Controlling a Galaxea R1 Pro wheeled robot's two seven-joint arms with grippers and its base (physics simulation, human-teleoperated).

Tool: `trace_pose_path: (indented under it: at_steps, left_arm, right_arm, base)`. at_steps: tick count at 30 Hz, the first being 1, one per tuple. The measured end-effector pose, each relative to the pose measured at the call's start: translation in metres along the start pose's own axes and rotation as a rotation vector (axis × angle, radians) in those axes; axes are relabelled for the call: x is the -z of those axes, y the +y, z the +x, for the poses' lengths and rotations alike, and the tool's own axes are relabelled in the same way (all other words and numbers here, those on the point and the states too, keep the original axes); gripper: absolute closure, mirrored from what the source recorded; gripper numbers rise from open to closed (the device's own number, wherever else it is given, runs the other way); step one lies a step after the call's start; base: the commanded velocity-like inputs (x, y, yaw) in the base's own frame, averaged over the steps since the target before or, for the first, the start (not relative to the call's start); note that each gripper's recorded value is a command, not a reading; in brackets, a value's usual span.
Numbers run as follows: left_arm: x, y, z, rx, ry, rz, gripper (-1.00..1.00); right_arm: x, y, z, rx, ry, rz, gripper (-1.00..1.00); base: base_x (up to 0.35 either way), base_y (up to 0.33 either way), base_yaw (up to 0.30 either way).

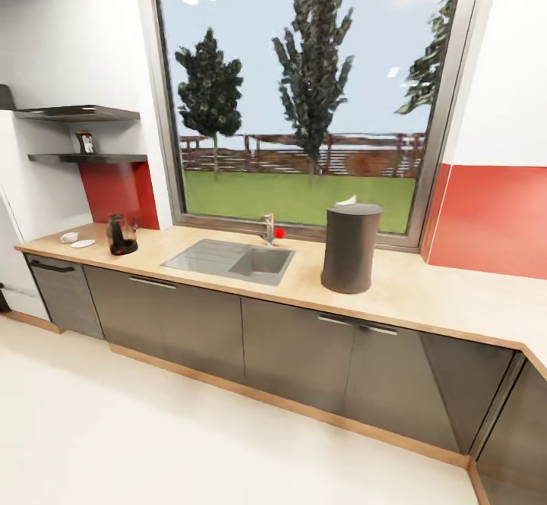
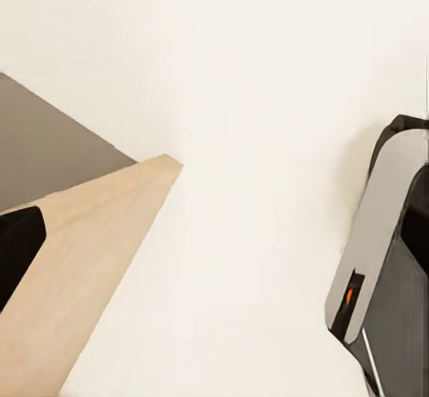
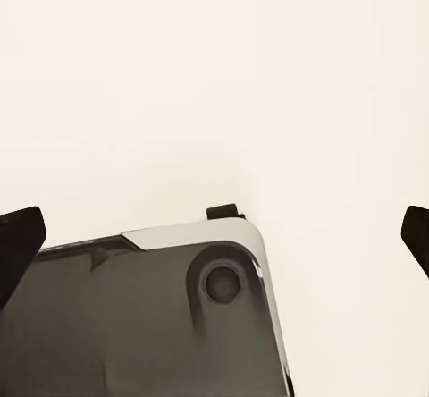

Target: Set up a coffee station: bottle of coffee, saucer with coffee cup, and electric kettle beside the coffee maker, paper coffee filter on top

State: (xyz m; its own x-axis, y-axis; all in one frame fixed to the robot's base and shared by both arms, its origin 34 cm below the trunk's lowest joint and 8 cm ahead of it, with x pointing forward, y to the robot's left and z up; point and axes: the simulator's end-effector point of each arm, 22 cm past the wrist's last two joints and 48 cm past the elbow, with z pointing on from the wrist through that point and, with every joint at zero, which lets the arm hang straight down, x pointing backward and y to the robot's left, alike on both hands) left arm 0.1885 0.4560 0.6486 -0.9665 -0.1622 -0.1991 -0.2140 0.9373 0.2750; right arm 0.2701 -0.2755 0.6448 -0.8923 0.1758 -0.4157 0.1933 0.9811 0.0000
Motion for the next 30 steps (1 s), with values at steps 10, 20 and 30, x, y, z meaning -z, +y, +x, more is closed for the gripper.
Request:
trace_pose_path:
  at_steps: [10,20,30]
  left_arm:
    - [0.002,-0.022,0.000,0.007,-0.005,0.027,-1.00]
    - [0.001,-0.022,0.002,0.011,0.000,0.026,-1.00]
    - [0.001,-0.021,0.002,0.010,-0.004,0.024,-1.00]
  right_arm:
    - [0.000,0.000,0.000,0.003,0.000,-0.002,-1.00]
    - [0.000,0.000,0.003,0.004,0.006,-0.001,-1.00]
    - [0.000,0.000,0.005,0.005,0.012,0.000,-1.00]
  base:
    - [0.138,0.031,0.040]
    - [0.327,0.074,0.231]
    - [0.333,0.076,0.251]
